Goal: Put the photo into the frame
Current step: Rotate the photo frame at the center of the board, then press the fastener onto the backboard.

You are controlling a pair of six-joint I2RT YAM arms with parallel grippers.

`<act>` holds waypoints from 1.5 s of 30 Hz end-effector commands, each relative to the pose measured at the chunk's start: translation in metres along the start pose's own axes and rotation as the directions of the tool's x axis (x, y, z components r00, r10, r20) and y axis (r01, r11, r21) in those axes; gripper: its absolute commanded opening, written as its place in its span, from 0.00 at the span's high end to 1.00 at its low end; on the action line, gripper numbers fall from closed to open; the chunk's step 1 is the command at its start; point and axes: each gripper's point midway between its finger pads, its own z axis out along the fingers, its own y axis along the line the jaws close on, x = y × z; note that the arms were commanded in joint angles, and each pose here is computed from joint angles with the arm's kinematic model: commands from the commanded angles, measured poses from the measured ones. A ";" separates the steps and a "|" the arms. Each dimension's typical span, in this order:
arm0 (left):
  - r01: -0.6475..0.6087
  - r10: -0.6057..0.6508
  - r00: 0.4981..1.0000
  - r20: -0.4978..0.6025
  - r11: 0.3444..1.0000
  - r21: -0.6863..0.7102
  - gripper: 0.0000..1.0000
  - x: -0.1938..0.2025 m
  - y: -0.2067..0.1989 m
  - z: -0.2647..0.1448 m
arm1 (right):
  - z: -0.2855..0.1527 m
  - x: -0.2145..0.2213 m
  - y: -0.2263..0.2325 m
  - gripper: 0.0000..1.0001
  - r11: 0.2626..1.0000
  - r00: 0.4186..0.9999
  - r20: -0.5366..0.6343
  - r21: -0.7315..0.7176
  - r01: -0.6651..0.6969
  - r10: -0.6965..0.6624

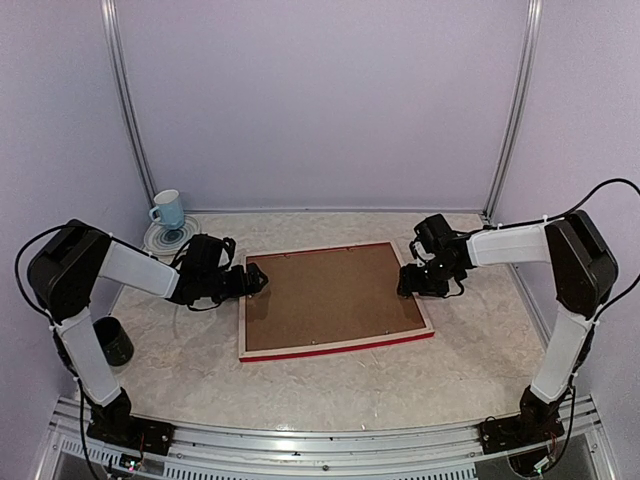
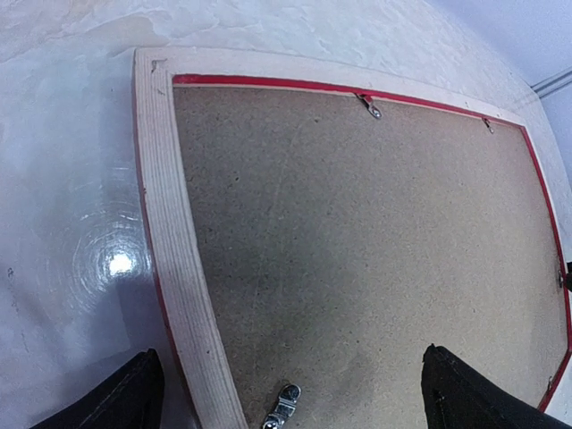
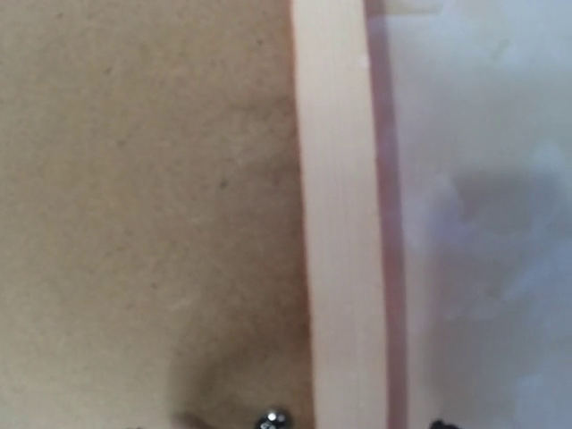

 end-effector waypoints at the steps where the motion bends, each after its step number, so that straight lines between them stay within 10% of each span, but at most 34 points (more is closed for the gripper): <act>1: -0.022 0.021 0.999 0.024 0.999 0.039 0.01 -0.003 -0.004 -0.003 | 0.003 -0.001 -0.007 0.37 1.000 1.000 -0.004 0.023 0.000 0.000; 9: 0.002 -0.001 1.000 -0.010 0.999 0.052 0.01 0.006 0.001 0.006 | 0.006 0.002 -0.008 0.54 1.000 1.000 -0.005 0.024 -0.004 0.005; 45: 0.066 -0.062 0.996 -0.063 0.996 0.060 0.01 0.016 0.014 0.016 | 0.015 0.016 -0.019 0.71 0.998 0.999 -0.034 0.060 0.000 0.002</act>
